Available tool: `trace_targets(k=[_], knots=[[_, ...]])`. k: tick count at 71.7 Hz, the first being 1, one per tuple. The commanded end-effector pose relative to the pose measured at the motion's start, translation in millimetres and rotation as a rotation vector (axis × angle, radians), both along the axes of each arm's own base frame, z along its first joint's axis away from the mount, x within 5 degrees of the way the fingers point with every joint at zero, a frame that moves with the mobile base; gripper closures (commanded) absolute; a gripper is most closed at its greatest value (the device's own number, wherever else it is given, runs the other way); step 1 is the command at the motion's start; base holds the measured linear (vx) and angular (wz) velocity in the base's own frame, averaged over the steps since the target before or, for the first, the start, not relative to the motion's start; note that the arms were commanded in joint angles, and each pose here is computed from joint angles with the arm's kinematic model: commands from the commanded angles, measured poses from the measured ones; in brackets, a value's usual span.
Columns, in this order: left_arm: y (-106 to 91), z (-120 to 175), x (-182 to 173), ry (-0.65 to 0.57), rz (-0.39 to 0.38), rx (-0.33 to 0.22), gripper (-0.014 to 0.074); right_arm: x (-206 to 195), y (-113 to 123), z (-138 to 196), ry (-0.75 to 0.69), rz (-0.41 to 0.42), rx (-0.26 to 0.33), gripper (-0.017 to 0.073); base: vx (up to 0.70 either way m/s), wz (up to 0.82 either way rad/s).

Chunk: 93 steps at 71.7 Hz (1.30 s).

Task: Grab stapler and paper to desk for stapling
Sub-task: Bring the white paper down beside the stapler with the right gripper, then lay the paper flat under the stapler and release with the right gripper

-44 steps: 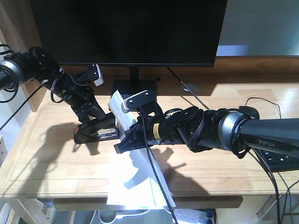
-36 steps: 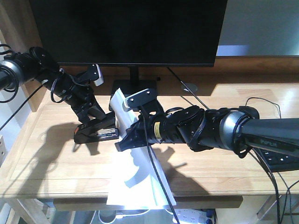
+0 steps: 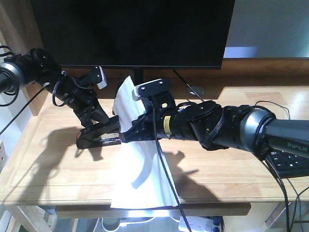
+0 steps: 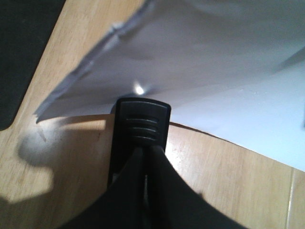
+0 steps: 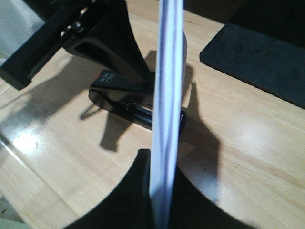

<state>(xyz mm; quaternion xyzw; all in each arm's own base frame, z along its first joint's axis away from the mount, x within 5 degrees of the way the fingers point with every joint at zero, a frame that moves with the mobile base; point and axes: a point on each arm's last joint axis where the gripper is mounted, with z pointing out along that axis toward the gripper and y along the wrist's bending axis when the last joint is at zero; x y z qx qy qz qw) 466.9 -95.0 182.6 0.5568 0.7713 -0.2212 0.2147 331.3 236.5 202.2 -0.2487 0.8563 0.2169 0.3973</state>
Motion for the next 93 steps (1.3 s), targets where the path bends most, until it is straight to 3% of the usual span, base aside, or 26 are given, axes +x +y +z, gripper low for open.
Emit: trace_targets(k=[1, 30, 65, 93], knots=[[-1.9, 40.1, -2.1, -0.074, 0.019, -0.064, 0.06, 7.4, -8.0, 20.8, -0.017, -0.041, 0.071, 0.0562, 0.0, 0.0], [-1.9, 40.1, -2.1, -0.074, 0.019, -0.064, 0.06, 14.2, -8.1, -6.0, 0.092, 0.001, 0.121, 0.0562, 0.0, 0.0], [-1.9, 40.1, -2.1, -0.074, 0.019, -0.064, 0.06, 46.9, 4.4, -25.8, 0.089, -0.088, 0.16, 0.0562, 0.0, 0.0], [-1.9, 40.1, -2.1, -0.074, 0.019, -0.064, 0.06, 78.1, 13.5, -40.0, 0.053, -0.163, 0.138, 0.0536, 0.0, 0.0]])
